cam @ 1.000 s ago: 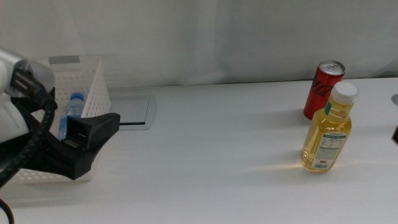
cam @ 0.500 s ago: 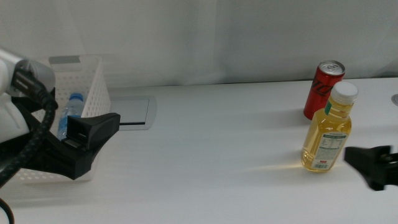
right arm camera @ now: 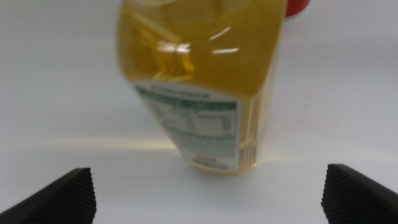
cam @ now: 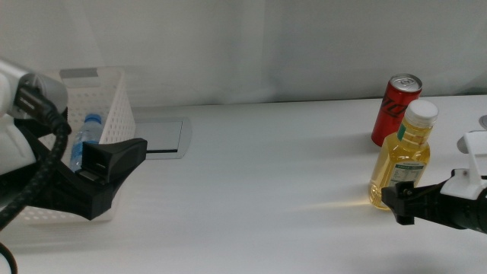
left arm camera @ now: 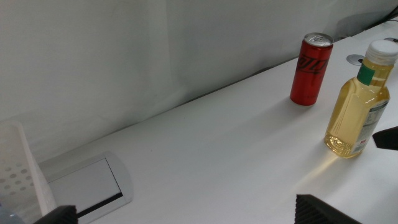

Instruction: Use arms to grab the bottles and put them into the dustbin to the left of the table.

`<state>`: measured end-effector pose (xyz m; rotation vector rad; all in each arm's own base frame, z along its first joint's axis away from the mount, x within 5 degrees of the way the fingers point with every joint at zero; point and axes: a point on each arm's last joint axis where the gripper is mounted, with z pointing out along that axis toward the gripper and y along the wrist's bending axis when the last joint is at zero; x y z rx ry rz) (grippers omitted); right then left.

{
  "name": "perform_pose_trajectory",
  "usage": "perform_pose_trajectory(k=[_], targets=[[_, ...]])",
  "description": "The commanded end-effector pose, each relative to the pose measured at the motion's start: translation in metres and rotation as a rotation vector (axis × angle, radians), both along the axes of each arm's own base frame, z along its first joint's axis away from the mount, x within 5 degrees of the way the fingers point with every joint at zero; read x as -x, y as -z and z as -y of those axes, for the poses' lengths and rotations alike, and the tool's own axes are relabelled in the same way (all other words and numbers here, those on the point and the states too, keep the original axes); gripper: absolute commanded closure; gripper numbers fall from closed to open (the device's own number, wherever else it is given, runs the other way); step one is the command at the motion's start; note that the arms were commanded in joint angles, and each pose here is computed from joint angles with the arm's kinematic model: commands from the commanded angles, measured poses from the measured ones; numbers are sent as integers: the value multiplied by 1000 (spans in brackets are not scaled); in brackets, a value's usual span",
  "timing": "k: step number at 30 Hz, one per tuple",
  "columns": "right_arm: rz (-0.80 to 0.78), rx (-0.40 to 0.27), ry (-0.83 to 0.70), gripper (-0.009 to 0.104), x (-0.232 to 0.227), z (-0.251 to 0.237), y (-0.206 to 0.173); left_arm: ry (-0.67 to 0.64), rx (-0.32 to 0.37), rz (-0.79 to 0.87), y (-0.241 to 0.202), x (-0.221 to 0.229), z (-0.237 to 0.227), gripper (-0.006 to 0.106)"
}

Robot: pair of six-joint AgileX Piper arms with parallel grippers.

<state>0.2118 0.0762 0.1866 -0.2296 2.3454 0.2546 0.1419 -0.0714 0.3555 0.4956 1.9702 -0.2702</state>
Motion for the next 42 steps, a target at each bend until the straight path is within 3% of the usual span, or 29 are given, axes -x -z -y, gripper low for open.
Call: perform_pose_trajectory(k=[1,7,21,24,27,30,34,36,42], targets=[[40,22,-3,-3,-6,-3,2,6,7,8,0,0,1,11],[97,51,-67,-3,-9,-25,11,5,2,-1,1,0,1,11],[155,130,14,-2,-27,-27,41,5,2,-1,1,0,1,11],[172,137,20,3,-29,-26,43,5,2,-1,1,0,1,11],[186,138,26,14,-30,-26,42,5,2,-1,1,0,1,11],[204,139,32,36,-31,-26,41,5,2,-1,1,0,1,11],[212,140,35,71,-32,-25,40,5,2,-1,1,0,1,11],[262,146,36,97,-34,-25,37,5,2,-1,1,0,1,11],[376,195,-189,97,-32,-40,26,5,2,-1,1,0,1,11]])
